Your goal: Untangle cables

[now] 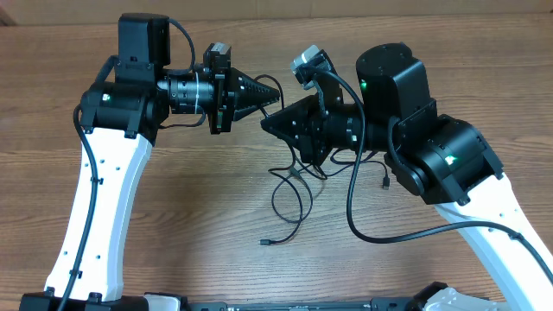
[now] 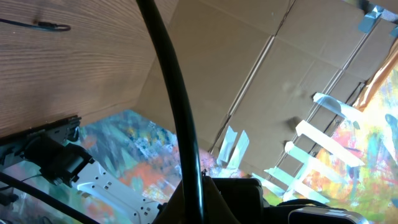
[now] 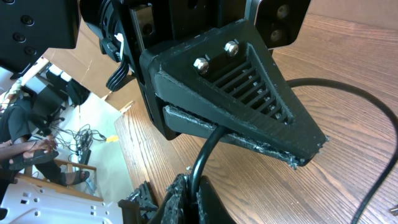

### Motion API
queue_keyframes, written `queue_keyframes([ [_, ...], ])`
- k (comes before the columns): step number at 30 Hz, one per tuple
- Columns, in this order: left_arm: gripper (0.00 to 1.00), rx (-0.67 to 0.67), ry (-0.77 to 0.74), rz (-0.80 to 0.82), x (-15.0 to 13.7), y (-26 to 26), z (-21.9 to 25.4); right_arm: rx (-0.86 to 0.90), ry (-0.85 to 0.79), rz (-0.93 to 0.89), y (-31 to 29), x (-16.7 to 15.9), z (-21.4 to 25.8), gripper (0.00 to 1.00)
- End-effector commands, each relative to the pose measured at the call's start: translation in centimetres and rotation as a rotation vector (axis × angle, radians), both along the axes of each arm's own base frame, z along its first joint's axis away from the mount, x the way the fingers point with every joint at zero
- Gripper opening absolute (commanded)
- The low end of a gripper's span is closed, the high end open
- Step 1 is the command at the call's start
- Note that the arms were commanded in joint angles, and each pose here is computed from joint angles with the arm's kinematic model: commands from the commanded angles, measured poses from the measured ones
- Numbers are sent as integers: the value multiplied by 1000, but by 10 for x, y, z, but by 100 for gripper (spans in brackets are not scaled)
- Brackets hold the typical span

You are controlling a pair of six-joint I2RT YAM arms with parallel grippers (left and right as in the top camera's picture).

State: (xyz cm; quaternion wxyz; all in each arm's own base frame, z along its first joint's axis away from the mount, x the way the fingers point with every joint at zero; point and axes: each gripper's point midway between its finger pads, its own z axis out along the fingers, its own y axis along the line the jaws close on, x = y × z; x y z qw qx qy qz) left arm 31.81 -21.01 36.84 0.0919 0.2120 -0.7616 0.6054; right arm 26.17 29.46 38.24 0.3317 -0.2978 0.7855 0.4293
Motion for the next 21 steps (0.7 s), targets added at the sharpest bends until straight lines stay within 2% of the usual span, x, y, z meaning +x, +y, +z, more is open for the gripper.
queue_keyframes([
  [1,4,0,-20,-1,-2,0,4,4,-26,-1,0,0,6,6],
  [3,4,10,-41,8,1,2,3,3,-24,-2,0,0,5,21],
  [4,4,22,-57,21,4,5,1,1,-23,-2,0,0,5,34],
  [7,4,58,-215,35,16,19,1,-7,-11,-2,-1,-1,2,89],
  [8,4,51,-241,27,16,22,3,-12,-2,-2,-1,-2,0,100],
  [12,4,24,-249,15,14,23,9,-21,11,-4,-3,-3,-3,100],
  [18,4,18,-416,55,25,34,47,-56,79,-94,-32,11,-14,100],
  [21,4,10,-477,60,22,36,71,-79,124,-156,-52,21,-23,100],
])
